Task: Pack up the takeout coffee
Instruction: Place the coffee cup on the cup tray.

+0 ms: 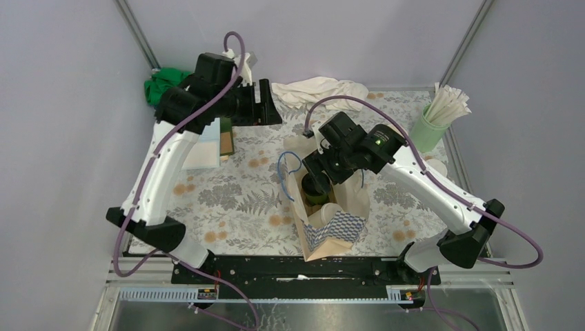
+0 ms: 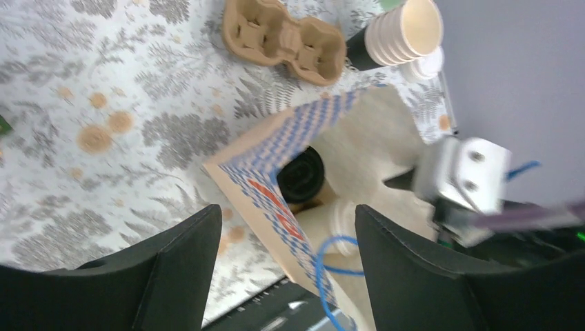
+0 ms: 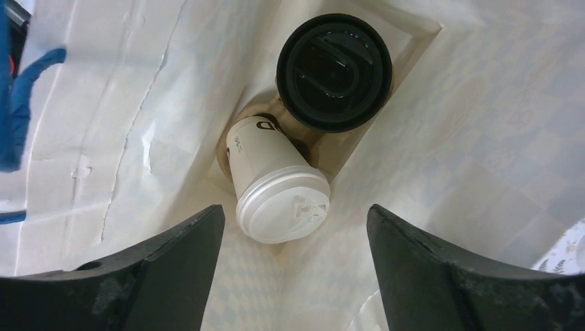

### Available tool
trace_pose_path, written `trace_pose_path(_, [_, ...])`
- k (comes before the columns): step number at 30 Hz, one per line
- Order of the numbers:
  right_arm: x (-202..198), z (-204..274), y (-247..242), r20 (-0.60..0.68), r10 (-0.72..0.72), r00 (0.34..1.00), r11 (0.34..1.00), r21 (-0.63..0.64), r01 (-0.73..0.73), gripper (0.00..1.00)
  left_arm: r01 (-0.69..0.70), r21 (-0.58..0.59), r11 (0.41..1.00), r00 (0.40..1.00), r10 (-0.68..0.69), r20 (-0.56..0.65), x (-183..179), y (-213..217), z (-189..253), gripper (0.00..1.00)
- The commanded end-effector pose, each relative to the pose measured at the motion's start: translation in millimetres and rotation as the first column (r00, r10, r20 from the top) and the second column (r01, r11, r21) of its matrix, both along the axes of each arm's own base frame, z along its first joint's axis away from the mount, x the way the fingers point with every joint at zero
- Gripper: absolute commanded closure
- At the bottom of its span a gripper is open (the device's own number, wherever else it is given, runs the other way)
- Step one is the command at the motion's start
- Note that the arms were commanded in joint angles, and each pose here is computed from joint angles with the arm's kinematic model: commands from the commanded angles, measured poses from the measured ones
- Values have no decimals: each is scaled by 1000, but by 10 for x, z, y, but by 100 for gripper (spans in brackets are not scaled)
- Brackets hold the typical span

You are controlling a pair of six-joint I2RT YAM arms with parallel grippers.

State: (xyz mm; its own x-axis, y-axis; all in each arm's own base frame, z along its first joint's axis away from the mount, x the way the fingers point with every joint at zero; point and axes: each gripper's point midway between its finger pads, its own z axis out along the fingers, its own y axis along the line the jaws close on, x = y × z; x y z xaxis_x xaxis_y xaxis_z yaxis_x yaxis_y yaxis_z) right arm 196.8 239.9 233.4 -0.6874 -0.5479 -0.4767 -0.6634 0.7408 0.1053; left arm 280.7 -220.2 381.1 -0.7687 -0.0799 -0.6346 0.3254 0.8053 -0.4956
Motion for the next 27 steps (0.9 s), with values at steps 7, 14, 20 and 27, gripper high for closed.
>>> trace_pose_path(7, [323,867,87,272,-22,962,987,157,-22,27,335,94,938,880,-347,323,647,-316,-321,24])
trace_pose_path(14, [369,1177,-49,369,-85,925,980,199,11,33,505,42,862,809,-490,326,594,-569,-445,24])
trace_pose_path(20, [377,1230,-130,386,-102,917,982,184,32,33,580,-6,815,771,-546,327,560,-742,-502,24])
trace_pose_path(27, [388,1342,-178,402,-150,903,975,214,66,36,606,3,796,760,-580,292,597,-1054,-664,33])
